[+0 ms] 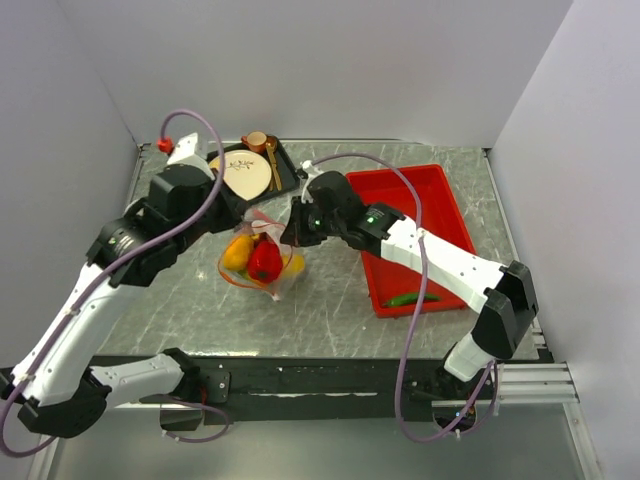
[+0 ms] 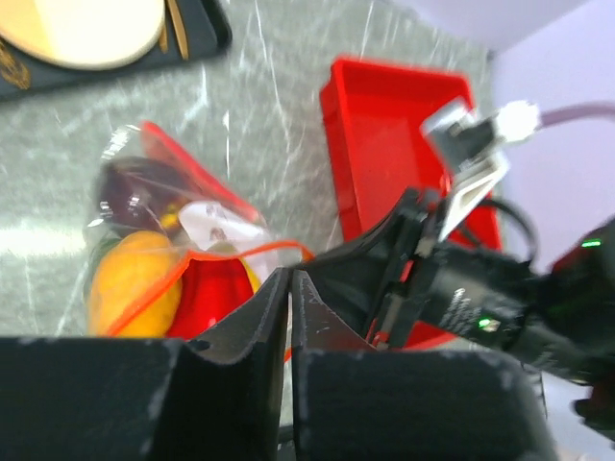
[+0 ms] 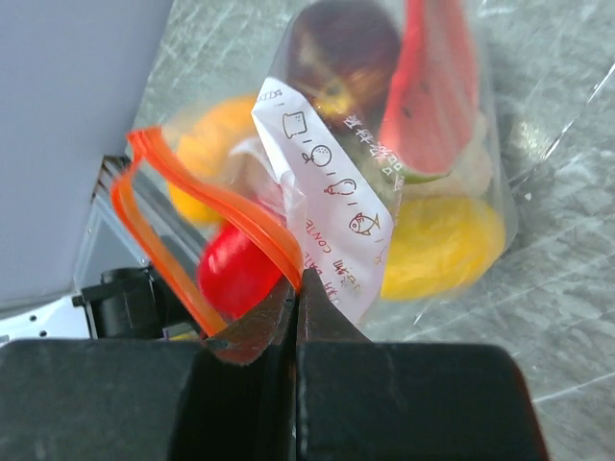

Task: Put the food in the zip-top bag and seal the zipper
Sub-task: Adjust the zipper food storage bag at the center of the board.

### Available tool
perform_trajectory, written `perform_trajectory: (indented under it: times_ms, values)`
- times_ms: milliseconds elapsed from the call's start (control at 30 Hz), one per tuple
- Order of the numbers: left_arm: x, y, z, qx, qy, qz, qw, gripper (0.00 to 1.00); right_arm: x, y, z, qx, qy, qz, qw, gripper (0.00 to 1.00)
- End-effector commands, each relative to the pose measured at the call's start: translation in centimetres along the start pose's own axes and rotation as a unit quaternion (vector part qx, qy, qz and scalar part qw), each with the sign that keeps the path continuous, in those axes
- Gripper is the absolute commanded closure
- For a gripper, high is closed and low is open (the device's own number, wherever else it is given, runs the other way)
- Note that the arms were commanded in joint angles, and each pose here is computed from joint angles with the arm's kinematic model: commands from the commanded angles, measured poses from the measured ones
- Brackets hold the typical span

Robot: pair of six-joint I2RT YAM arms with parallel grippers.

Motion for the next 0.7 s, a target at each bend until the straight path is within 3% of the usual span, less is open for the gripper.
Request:
perform_trajectory:
  times_ms: [0, 167, 200, 300, 500, 667]
  values:
    - [-0.9, 1.0, 0.4, 0.012, -0.005, 0.026, 1.000, 0.89, 1.4, -2.3, -1.8, -0.058, 0.005, -0.019, 0.998, 1.00]
    - [0.2, -0.6, -0.9, -0.033, -0.013, -0.003, 0.999, 0.66, 4.0, -4.3, -4.4, -0.085, -0.021, -0.031, 0.996, 1.00]
    - [0.7, -1.0, -1.1, -0.046, -0.016, -0.017, 0.999, 0.50, 4.1, -4.3, -4.6, -0.082, -0.023, -0.029, 0.996, 1.00]
    - [1.8, -1.5, -0.4, -0.049, -0.018, -0.038, 0.998, 0.33, 5.0, -4.7, -5.3, -0.093, -0.019, -0.034, 0.995, 1.00]
    - [3.0, -0.8, 4.1, -0.004, -0.040, -0.023, 0.999, 0.27, 3.8, -3.8, -5.7, -0.102, -0.001, 0.008, 0.995, 1.00]
    - [3.5, 0.1, 8.3, 0.032, -0.075, 0.019, 0.997, 0.28, 3.1, -3.1, -5.8, -0.100, 0.003, 0.020, 0.995, 1.00]
Point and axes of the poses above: each gripper's point midway between its finger pads, its own y axis out along the fingers, its own x axis along the line the jaws close on, z = x × y, the point moved 7 cm from there along -y, back along the fingers, and after that the axes turned 11 degrees about y, right-handed, at the moved point
